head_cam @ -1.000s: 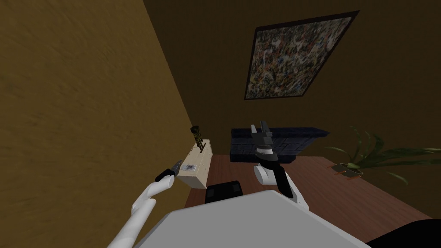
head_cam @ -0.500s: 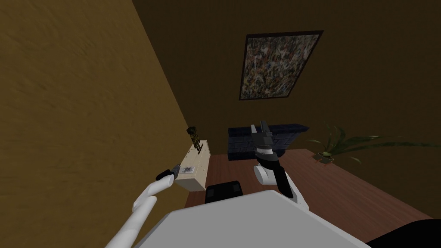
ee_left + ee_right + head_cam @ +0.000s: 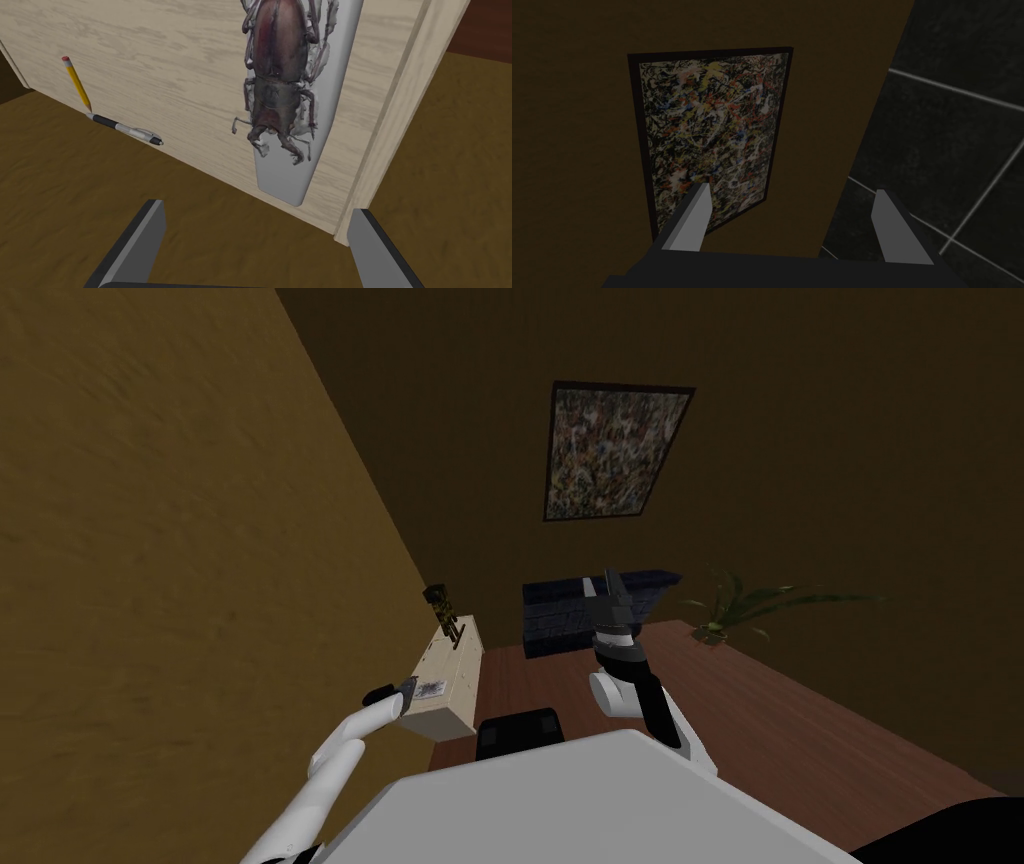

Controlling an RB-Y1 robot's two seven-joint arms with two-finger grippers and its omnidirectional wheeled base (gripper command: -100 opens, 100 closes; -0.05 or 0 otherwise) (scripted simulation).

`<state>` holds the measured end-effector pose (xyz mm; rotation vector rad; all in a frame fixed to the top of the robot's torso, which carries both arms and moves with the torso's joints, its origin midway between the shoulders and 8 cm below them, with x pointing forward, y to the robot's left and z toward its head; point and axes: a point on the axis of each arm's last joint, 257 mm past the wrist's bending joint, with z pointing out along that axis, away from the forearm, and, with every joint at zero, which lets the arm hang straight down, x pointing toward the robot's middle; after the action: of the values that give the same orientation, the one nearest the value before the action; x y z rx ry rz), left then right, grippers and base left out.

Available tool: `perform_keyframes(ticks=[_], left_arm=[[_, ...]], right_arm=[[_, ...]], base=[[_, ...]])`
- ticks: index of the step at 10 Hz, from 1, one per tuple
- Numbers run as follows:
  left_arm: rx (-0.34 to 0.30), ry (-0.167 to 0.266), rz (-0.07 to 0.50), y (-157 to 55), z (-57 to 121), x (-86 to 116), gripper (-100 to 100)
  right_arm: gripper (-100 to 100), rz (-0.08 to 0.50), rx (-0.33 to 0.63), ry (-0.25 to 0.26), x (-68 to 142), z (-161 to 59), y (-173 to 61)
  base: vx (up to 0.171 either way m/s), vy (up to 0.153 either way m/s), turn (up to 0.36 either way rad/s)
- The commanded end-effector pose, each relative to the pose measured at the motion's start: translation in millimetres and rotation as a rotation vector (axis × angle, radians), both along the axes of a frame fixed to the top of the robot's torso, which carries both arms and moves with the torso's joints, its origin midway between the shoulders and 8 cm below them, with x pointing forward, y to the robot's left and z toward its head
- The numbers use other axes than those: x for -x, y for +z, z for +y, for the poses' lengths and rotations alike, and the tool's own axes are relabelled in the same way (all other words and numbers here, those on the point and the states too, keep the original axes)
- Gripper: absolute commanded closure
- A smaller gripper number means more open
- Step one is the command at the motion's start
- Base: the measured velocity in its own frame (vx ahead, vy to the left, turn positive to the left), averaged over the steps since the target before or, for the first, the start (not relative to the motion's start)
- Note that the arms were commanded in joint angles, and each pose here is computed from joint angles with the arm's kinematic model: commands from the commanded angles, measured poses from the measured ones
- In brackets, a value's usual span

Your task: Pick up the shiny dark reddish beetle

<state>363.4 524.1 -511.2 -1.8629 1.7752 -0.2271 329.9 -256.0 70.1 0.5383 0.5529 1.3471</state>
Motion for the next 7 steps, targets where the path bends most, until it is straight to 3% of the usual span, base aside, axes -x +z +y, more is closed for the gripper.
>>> perform_keyframes(ticks=[1,5,7], left_arm=[[0.010,0.012,0.024,-6.5,1.8,5.3,-100],[0.054,0.068,0.128,-25.8,7.0,29.0,-100],[0.062,0.081,0.149,-29.5,8.1,34.7,-100]], right_arm=[[0,0.000,0.000,0.000,0.0,0.0,0.0],[0,0.000,0.000,0.000,0.0,0.0,0.0],[0,0.000,0.000,0.000,0.0,-0.1,-0.1]], base=[[-0.027,0.029,-0.113],[-0.038,0.034,-0.251],[-0.024,0.016,-0.084]])
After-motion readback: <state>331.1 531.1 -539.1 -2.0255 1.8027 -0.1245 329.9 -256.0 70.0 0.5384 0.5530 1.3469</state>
